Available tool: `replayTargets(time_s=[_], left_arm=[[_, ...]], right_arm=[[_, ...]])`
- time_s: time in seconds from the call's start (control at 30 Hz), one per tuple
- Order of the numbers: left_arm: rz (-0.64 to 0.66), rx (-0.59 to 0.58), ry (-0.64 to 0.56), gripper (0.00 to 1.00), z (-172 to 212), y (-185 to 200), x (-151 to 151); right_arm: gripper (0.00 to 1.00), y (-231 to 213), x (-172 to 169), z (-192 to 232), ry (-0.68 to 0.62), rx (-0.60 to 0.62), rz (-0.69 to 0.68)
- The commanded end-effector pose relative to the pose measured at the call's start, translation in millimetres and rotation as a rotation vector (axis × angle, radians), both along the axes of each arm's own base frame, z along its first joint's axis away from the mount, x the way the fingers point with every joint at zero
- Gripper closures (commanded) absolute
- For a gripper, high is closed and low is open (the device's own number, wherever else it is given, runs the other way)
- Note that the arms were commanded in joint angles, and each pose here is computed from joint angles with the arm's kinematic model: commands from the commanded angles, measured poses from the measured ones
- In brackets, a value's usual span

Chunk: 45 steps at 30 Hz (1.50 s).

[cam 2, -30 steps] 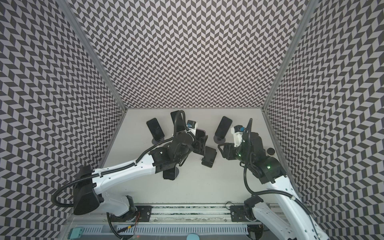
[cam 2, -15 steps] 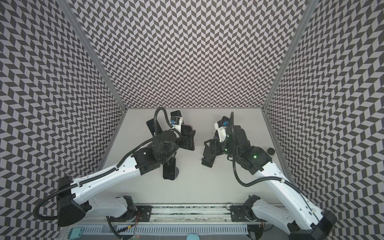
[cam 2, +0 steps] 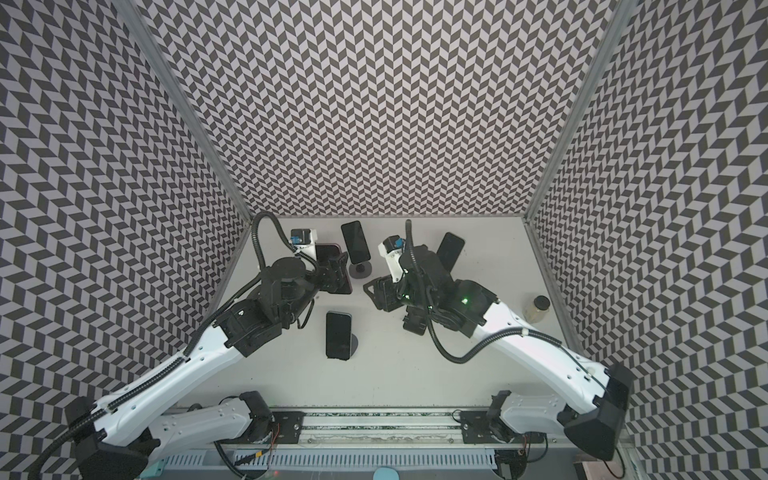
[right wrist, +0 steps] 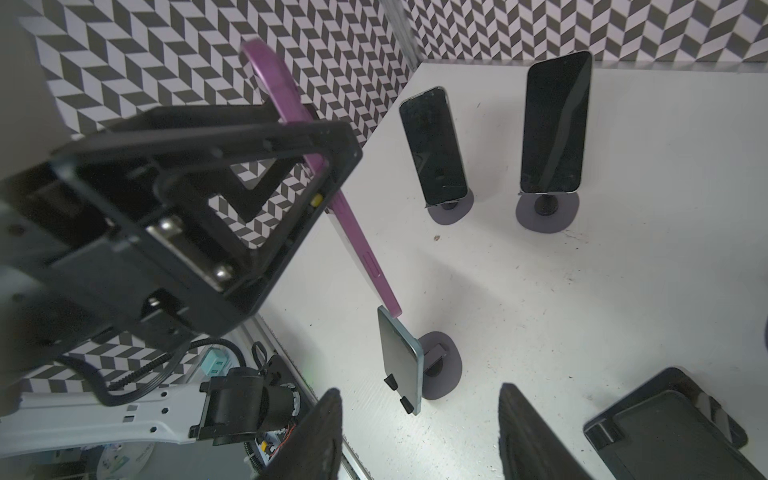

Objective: Remove the phone from the phone stand
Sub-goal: 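Carry the purple-edged phone toward the table center with the left gripper while right shifts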

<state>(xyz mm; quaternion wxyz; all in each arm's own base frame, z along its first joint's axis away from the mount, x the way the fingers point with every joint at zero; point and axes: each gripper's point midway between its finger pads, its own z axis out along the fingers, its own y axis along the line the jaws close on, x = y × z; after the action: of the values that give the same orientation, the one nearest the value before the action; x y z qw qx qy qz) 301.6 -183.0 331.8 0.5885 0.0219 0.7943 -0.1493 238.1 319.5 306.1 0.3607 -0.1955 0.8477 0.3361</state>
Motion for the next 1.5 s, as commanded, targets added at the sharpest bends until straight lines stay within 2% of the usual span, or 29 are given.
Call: replayTargets(time_s=[0.0, 0.17, 0.5, 0.9, 1.47], left_arm=[[0.044, -0.025, 0.006, 0.39, 0.1, 25.0, -10.0], [0.114, -0.045, 0.025, 0.40, -11.1, 56.4, -24.7], [0.214, -0.003, 0.067, 0.40, -41.5, 96.5, -35.8], [0.247, 0.077, 0.156, 0.40, -91.5, 125.0, -16.2], [0.273, 0.129, 0.314, 0.40, -158.4, 149.7, -0.1]], right_arm=[[0.42, 20.5, -0.5, 24.6, -0.064, 0.056, 0.015], [0.42, 42.2, -16.2, 23.2, -0.062, 0.056, 0.068], [0.41, 60.6, -31.0, 15.9, -0.059, 0.037, 0.140], [0.41, 75.6, -31.9, 20.0, -0.074, 0.040, 0.197], [0.41, 79.5, -62.5, 17.3, -0.070, 0.019, 0.279]])
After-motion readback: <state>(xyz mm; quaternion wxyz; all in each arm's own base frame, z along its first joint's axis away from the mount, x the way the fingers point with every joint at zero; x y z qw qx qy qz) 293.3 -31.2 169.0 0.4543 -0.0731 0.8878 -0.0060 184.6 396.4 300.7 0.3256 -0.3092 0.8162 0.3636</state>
